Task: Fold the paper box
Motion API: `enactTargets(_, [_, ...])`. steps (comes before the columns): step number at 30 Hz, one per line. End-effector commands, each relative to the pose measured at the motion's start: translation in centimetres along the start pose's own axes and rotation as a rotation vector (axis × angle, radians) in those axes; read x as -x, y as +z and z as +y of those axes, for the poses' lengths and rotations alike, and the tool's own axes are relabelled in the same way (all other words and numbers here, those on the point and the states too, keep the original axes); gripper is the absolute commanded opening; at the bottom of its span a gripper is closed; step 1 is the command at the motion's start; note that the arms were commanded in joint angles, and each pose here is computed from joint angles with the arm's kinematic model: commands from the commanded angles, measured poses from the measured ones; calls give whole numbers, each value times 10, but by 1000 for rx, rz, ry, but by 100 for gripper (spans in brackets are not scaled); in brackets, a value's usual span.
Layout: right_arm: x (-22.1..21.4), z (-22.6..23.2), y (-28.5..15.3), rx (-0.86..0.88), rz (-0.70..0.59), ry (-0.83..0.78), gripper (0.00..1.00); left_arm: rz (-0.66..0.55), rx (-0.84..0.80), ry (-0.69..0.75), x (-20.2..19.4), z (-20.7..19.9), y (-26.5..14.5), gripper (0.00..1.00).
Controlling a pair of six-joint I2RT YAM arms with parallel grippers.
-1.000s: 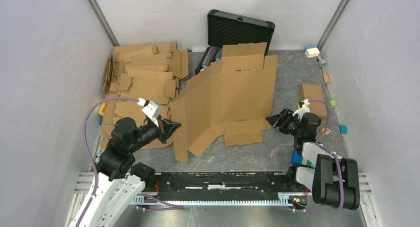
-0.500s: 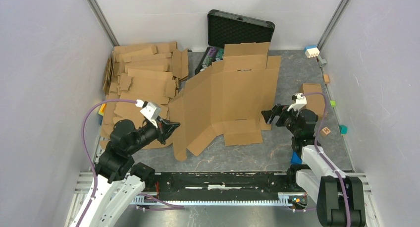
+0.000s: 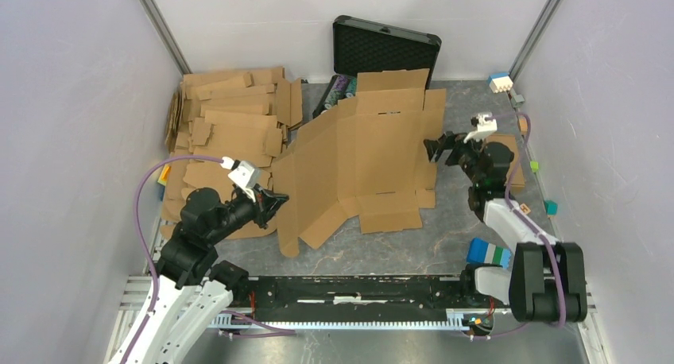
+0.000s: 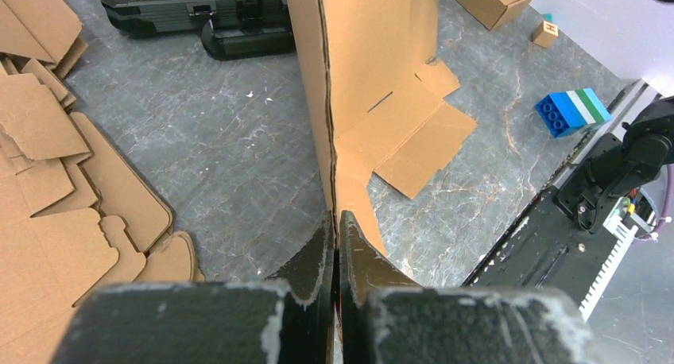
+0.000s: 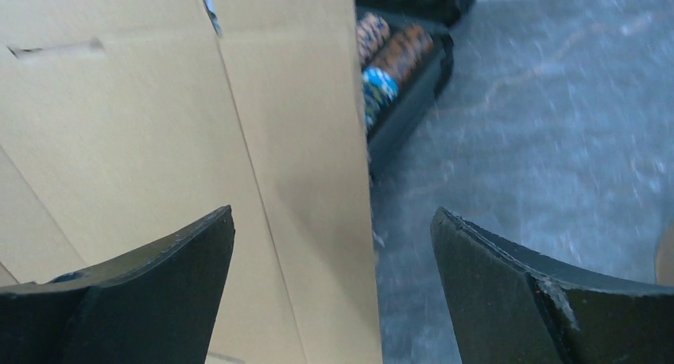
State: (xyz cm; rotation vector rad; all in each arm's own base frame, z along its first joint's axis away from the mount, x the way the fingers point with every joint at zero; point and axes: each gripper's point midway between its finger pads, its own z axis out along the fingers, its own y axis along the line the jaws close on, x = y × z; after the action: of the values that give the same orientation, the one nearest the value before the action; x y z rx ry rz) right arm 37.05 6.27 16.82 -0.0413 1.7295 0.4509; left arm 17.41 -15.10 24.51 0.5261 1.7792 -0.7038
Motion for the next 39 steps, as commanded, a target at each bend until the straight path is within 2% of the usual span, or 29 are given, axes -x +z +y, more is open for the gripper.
enactTargets(1, [53,18,30,128,-100,-95,98,-30,-17,67,12,-2,0,2])
enactTargets(5, [54,24,47,213,-68,-93,98,-39,-11,74,12,-1,-1,2])
enactTargets(9, [57,44,49,346,-74,-53,84,-28,-19,70,10,-2,0,2])
enactTargets(13, [62,53,43,385,-104,-31,53,-22,-12,68,13,0,3,2])
enactTargets(16, [66,53,38,375,-128,-39,34,-47,7,50,23,2,3,2])
enactTargets(22, [84,54,35,350,-176,-81,9,-135,100,-38,50,16,13,2])
enactTargets(29, [106,51,37,287,-266,-115,5,-244,96,-151,75,24,44,2])
enactTargets(37, [120,58,41,247,-327,-129,3,-242,185,-304,74,47,73,3])
enactTargets(39, [121,60,39,245,-341,-132,2,-282,184,-350,80,48,75,3])
